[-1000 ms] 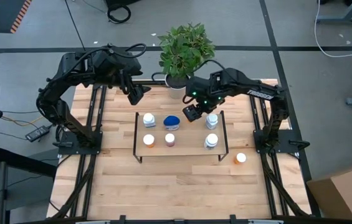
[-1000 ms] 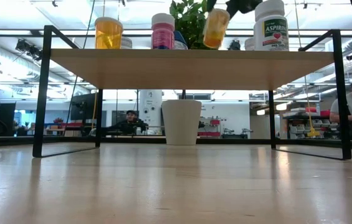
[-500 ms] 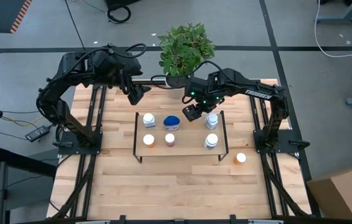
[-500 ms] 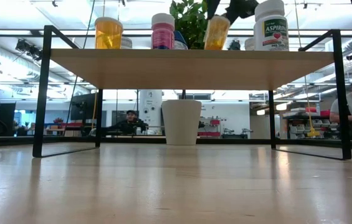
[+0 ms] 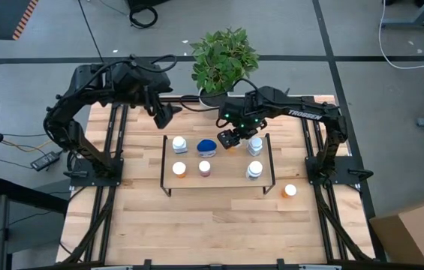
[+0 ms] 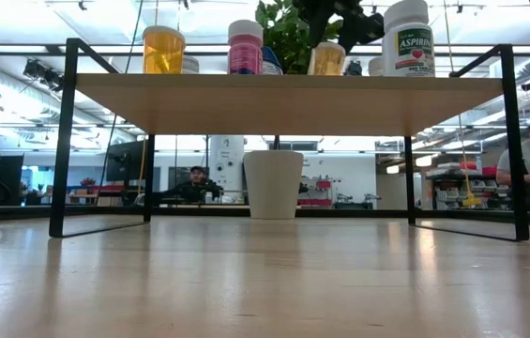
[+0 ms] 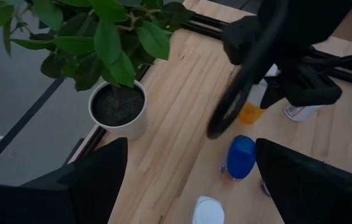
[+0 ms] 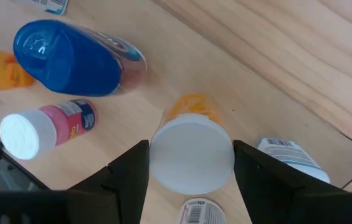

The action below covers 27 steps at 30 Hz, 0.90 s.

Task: Pick and place medicine bottles onto shelf by color
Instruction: Put the top orange pill bottle on the shelf

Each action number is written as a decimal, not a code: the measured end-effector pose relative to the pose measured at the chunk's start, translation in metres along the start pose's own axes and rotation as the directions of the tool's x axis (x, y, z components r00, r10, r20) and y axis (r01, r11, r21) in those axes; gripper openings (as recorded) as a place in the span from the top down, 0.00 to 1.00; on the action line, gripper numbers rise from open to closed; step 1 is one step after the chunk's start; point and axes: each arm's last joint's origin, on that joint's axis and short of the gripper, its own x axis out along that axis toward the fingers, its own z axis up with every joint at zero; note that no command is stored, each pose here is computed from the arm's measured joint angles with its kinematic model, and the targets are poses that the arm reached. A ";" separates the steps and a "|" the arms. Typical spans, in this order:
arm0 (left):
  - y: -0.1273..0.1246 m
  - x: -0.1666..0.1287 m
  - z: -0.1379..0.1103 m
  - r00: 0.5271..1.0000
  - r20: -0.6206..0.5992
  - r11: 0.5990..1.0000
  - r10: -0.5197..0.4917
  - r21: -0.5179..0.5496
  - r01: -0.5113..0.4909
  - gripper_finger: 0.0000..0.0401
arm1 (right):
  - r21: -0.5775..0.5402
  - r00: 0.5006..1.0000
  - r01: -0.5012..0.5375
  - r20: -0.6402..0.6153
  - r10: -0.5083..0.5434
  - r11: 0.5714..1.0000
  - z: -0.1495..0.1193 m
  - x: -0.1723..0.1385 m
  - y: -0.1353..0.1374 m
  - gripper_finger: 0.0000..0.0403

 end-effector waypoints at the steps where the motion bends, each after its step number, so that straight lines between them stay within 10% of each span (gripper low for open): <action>1: -0.001 0.000 0.000 1.000 0.000 1.000 -0.003 0.002 0.003 0.12 | 0.000 1.000 0.001 0.000 -0.001 1.000 0.000 0.000 0.000 0.46; 27: -0.002 0.000 0.000 1.000 0.000 1.000 -0.008 0.006 0.008 0.12 | 0.020 1.000 0.004 -0.020 -0.003 1.000 0.002 0.024 0.000 0.45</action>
